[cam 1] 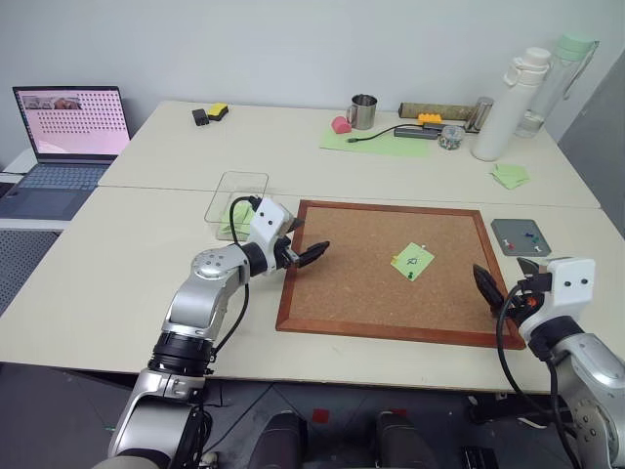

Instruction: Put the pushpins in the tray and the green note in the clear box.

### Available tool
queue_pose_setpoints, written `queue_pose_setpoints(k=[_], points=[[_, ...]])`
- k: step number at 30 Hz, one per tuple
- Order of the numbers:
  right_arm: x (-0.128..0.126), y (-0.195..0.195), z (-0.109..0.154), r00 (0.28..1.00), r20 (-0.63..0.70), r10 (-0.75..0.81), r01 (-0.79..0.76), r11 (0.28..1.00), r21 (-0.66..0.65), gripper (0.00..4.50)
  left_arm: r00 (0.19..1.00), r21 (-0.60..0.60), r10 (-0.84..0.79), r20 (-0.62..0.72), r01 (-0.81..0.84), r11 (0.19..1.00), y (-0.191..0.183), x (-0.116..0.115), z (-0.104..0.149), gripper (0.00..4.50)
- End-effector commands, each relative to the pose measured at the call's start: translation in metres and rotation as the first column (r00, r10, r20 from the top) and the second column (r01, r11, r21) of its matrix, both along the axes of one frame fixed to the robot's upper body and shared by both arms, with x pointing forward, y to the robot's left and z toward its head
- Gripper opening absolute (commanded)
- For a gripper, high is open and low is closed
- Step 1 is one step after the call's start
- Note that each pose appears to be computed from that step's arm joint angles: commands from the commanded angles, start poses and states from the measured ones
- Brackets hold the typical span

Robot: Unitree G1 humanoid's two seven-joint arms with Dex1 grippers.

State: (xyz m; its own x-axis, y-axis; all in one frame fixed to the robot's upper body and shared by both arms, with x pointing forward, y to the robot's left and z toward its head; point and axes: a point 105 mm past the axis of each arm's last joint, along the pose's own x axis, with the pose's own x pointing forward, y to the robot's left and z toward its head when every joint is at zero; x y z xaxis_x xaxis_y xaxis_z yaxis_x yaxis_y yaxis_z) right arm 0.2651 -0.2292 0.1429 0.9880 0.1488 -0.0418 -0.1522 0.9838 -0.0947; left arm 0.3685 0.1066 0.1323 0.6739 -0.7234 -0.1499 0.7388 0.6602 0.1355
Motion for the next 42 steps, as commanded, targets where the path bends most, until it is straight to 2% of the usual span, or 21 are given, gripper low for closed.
queue_pose_setpoints(k=[1, 5, 15, 18, 24, 29, 37, 42], points=[[-0.004, -0.002, 0.013, 0.999, 0.039, 0.016, -0.016, 1.0, -0.018, 4.07, 0.999, -0.035, -0.035, 0.031, 0.036, 0.999, -0.006, -0.004, 0.012, 4.0], [-0.004, -0.001, 0.012, 0.999, 0.03, 0.018, -0.018, 1.0, 0.004, 4.07, 0.998, -0.035, -0.058, 0.024, 0.059, 0.998, -0.006, -0.006, 0.016, 4.0], [-0.005, -0.006, 0.009, 1.0, 0.007, 0.007, -0.007, 0.999, -0.034, 4.07, 0.997, -0.024, -0.058, 0.04, 0.059, 0.998, -0.003, -0.003, 0.021, 4.0], [-0.004, -0.012, 0.007, 1.0, 0.006, -0.017, 0.018, 0.999, -0.031, 4.07, 0.996, -0.051, -0.08, 0.039, 0.082, 0.995, -0.006, -0.005, 0.024, 3.55], [0.002, -0.004, 0.008, 0.999, 0.003, 0.034, -0.034, 0.999, -0.037, 4.07, 0.973, -0.087, -0.23, 0.002, 0.23, 0.969, -0.021, -0.024, 0.032, 2.5], [0.013, 0.002, 0.007, 0.997, -0.008, 0.075, -0.075, 0.997, -0.029, 4.07, 0.941, -0.027, -0.337, -0.023, 0.337, 0.941, -0.033, -0.043, 0.024, 1.58], [0.044, 0.019, -0.007, 0.985, -0.045, 0.167, -0.168, 0.986, -0.013, 4.07, 0.921, 0.003, -0.387, -0.034, 0.388, 0.922, -0.05, -0.056, 0.01, 0.05], [0.071, 0.031, -0.014, 0.98, -0.044, 0.196, -0.196, 0.981, 0.011, 4.07, 0.925, 0.015, -0.379, -0.033, 0.379, 0.925, -0.059, -0.052, -0.002, 0.02]])
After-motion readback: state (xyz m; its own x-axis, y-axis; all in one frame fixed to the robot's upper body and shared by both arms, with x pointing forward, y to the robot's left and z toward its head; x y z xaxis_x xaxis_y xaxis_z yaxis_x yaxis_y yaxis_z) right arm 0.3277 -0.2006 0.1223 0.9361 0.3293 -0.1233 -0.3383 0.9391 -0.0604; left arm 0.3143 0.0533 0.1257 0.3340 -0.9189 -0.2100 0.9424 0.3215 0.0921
